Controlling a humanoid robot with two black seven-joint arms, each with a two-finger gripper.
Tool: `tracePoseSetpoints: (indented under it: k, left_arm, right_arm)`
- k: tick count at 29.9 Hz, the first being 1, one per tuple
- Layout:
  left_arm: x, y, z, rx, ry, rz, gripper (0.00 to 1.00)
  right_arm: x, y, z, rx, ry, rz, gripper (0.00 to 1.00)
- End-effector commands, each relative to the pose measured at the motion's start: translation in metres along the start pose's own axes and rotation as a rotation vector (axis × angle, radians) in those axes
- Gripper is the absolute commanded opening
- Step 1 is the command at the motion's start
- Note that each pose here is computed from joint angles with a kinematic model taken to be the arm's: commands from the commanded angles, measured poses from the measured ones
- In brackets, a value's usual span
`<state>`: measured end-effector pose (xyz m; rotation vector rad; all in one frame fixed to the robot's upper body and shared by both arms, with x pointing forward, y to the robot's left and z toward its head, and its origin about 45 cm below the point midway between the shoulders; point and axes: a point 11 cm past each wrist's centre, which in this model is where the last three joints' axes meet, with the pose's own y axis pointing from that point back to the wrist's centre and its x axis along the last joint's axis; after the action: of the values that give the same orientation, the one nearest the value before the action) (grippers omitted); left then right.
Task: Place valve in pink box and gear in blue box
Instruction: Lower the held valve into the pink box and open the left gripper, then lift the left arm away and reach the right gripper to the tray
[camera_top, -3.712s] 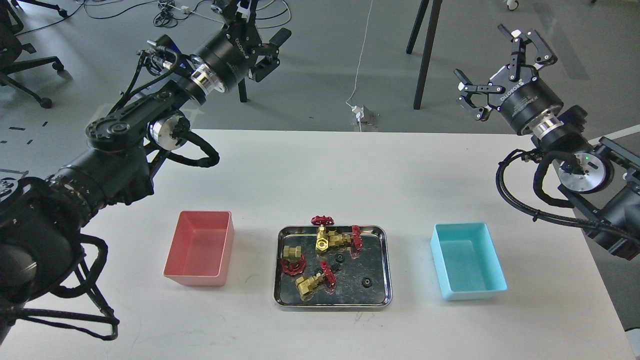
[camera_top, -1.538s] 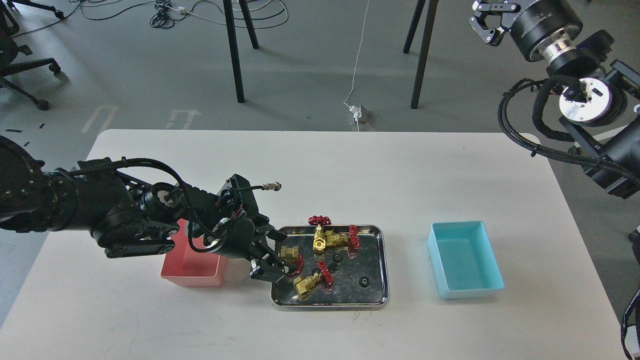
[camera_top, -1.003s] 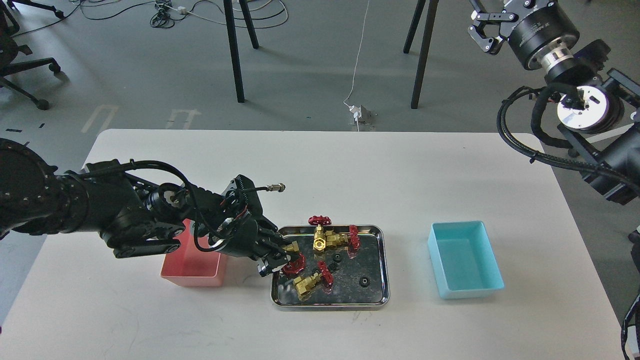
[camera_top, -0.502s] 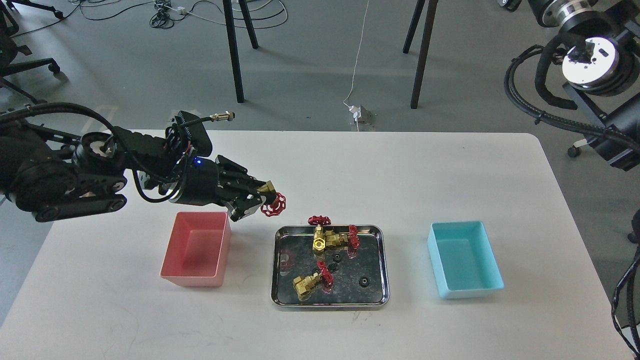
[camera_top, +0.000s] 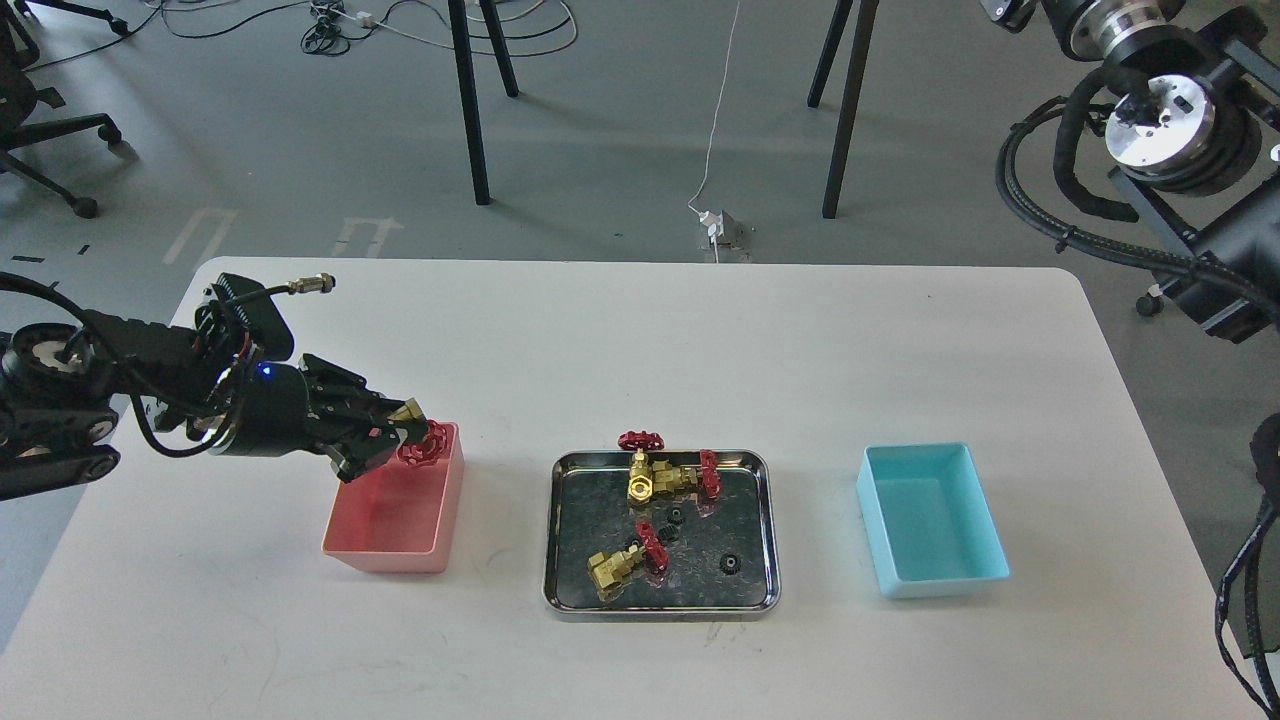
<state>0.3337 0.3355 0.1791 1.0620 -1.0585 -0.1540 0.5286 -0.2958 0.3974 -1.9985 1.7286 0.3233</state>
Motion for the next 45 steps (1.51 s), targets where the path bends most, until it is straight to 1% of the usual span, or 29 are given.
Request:
tracePoseSetpoints:
  k: [1,6,10,13,14,15,16,17,21,23,24,26,27,29,30,32,34,36,37,39,41,42,43,45]
  left_arm:
    - [-0.014,-0.003,-0.003,0.011,0.016,-0.021,0.11]
    - [-0.040,-0.005,-0.014,0.049,0.040,-0.059,0.11]
    - [-0.051,-0.004,-0.019,0.070,0.049,-0.077,0.12]
    - [-0.051,-0.010,-0.016,0.057,0.045,-0.078,0.17]
    - [-0.050,-0.012,-0.014,0.051,0.043,-0.079,0.22]
    - [-0.049,-0.013,-0.013,0.047,0.041,-0.079,0.32]
    - [-0.049,-0.013,-0.013,0.047,0.041,-0.079,0.37]
    - [-0.050,-0.014,-0.013,0.047,0.042,-0.081,0.41]
    - [-0.049,-0.015,-0.012,0.044,0.041,-0.077,0.50]
    - [-0.047,-0.015,-0.011,0.040,0.044,-0.072,0.60]
    - [-0.044,-0.016,-0.010,0.037,0.053,-0.058,0.66]
    - [-0.029,-0.019,-0.009,0.034,0.061,-0.010,0.77]
    - [-0.022,-0.017,-0.010,0.037,0.070,0.016,0.79]
    - [0.002,-0.012,-0.008,0.032,0.102,0.113,0.79]
    - [0.015,-0.001,-0.012,0.048,0.138,0.175,0.80]
    - [0.042,0.022,-0.014,0.049,0.271,0.285,0.86]
    - [0.071,0.046,-0.013,0.005,0.462,0.376,0.92]
    - [0.101,0.069,-0.012,-0.067,0.623,0.479,0.95]
    - [0.117,0.083,-0.012,-0.114,0.701,0.543,0.96]
    - [0.146,0.103,-0.009,-0.221,0.829,0.659,0.97]
    - [0.177,0.123,-0.009,-0.358,0.965,0.790,0.97]
    - [0.191,0.131,-0.009,-0.433,1.028,0.844,0.97]
    - [0.209,0.140,-0.008,-0.538,1.090,0.897,0.98]
    - [0.235,0.152,-0.001,-0.722,1.155,0.939,0.98]
  right_arm:
    - [0.001,0.001,0.002,-0.004,-0.001,0.002,1.00]
    - [0.008,0.005,0.009,-0.018,-0.003,0.013,1.00]
    - [0.013,0.008,0.015,-0.028,-0.007,0.022,1.00]
    - [0.014,0.009,0.017,-0.031,-0.006,0.024,1.00]
    - [0.014,0.009,0.017,-0.032,-0.006,0.024,1.00]
    - [0.015,0.010,0.017,-0.031,-0.012,0.025,1.00]
    - [0.015,0.010,0.018,-0.033,-0.013,0.023,1.00]
    - [0.015,0.010,0.019,-0.034,-0.013,0.024,1.00]
    - [0.019,0.013,0.022,-0.041,-0.013,0.031,1.00]
    - [0.020,0.014,0.026,-0.050,-0.006,0.029,1.00]
    - [0.020,0.015,0.027,-0.055,0.006,0.025,1.00]
    - [0.018,0.017,0.035,-0.083,0.060,0.005,1.00]
    - [0.013,0.019,0.044,-0.114,0.139,-0.027,1.00]
    - [-0.008,0.027,0.072,-0.214,0.436,-0.175,1.00]
    - [-0.020,0.029,0.080,-0.242,0.584,-0.257,1.00]
    - [-0.038,0.035,0.097,-0.292,0.887,-0.425,1.00]
    - [-0.051,0.048,0.118,-0.347,1.154,-0.608,1.00]
    - [-0.070,0.060,0.128,-0.370,1.336,-0.783,1.00]
    - [-0.079,0.068,0.134,-0.394,1.418,-0.882,1.00]
    - [-0.089,0.098,0.155,-0.473,1.534,-1.089,1.00]
    - [-0.079,0.143,0.185,-0.591,1.635,-1.310,1.00]
    - [-0.073,0.160,0.198,-0.633,1.682,-1.404,1.00]
    - [-0.069,0.175,0.213,-0.666,1.735,-1.512,1.00]
    - [-0.067,0.201,0.239,-0.694,1.810,-1.700,1.00]
